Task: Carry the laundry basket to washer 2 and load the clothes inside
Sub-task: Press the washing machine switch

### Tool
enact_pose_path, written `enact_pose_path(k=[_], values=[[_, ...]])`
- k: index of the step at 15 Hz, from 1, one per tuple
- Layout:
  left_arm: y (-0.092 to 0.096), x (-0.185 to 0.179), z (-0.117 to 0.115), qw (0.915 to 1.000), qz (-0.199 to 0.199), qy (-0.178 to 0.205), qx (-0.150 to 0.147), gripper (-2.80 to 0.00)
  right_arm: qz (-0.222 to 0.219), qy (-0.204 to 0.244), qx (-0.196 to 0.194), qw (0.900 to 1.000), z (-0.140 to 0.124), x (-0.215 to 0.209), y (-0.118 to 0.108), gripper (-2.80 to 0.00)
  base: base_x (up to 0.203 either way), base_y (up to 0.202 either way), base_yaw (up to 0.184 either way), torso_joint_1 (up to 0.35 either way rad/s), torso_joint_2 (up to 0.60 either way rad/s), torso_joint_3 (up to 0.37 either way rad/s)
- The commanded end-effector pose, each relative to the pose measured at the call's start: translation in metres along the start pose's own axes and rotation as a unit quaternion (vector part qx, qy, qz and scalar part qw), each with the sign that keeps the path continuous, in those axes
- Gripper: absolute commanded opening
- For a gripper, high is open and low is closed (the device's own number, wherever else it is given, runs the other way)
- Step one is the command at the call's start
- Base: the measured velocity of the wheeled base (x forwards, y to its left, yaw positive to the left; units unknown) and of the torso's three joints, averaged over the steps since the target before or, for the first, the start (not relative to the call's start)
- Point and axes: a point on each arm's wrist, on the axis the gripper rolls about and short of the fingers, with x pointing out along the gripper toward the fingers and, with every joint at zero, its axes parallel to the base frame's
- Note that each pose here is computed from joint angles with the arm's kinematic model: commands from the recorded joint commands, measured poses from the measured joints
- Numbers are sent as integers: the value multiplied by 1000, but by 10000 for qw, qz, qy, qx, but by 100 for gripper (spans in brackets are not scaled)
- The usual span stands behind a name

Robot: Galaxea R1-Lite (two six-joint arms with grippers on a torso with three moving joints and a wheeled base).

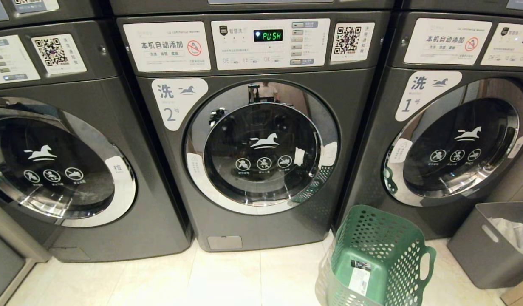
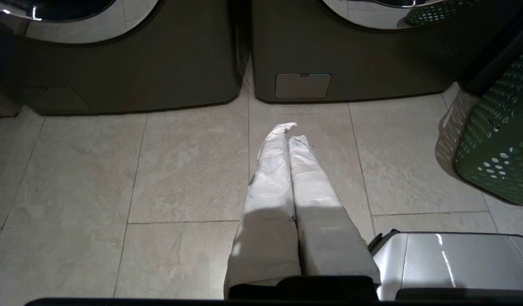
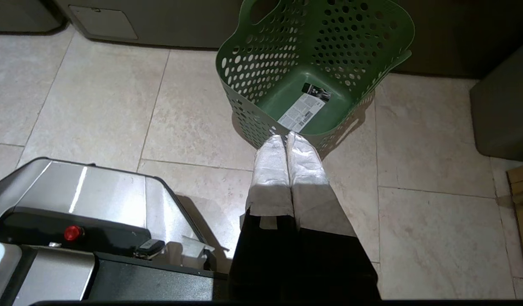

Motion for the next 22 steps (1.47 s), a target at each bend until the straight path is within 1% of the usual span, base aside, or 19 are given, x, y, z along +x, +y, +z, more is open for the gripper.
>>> enact_pose_path(k=[1,2,4,5,7,8,9,10,11,12,13,14,15,18,22], values=[[0,-2,-1,9997,-176,-163,57,-280,69,10,-67,10000,0,0,0,-280,0,0,0,0,0,0],[0,-3,-1,9995,-177,-237,58,-280,26,16,-80,10000,0,0,0,-280,0,0,0,0,0,0],[0,-8,-3,9985,-143,-522,55,-280,-116,10,1,9999,0,0,-1,-280,0,0,0,0,0,0],[0,-8,-3,9984,-132,-556,54,-280,-242,15,30,9997,0,0,0,-280,0,0,0,0,0,0],[0,-7,-3,9987,-132,-484,53,-280,-708,86,223,9972,1,1,1,-280,0,0,0,0,0,0],[0,-8,-3,9984,-130,-544,53,-280,-785,27,263,9966,0,0,1,-280,0,0,0,0,0,0],[0,-9,-4,9980,-131,-620,55,-280,-738,-195,216,9969,-2,-3,2,-280,0,0,0,0,0,0],[0,-12,-5,9966,-137,-815,58,-280,-667,-594,112,9959,-6,-9,3,-280,0,0,0,0,0,0],[0,-16,-7,9941,-148,-1068,63,-280,-625,-1006,8,9930,-11,-13,4,-280,0,0,0,0,0,0],[0,-19,-9,9907,-152,-1349,71,-280,-618,-1309,-79,9894,-14,-16,5,-280,0,0,0,0,0,0],[0,-21,-10,9887,-146,-1488,83,-280,-629,-1591,-171,9851,-15,-15,5,-280,0,0,0,0,0,0],[0,-20,-11,9887,-133,-1487,94,-280,-635,-1889,-273,9796,-12,-12,4,-280,0,0,0,0,0,0],[0,-20,-11,9887,-132,-1492,94,-280,-550,-1913,-404,9791,-12,-11,4,-280,0,0,0,0,0,0],[0,-21,-10,9885,-136,-1506,41,-280,-526,-1903,-411,9795,-12,-10,4,-280,0,0,0,0,0,0],[0,-20,-10,9886,-128,-1499,78,-280,-542,-1903,-351,9796,-12,-10,4,-280,0,0,0,0,0,0]])
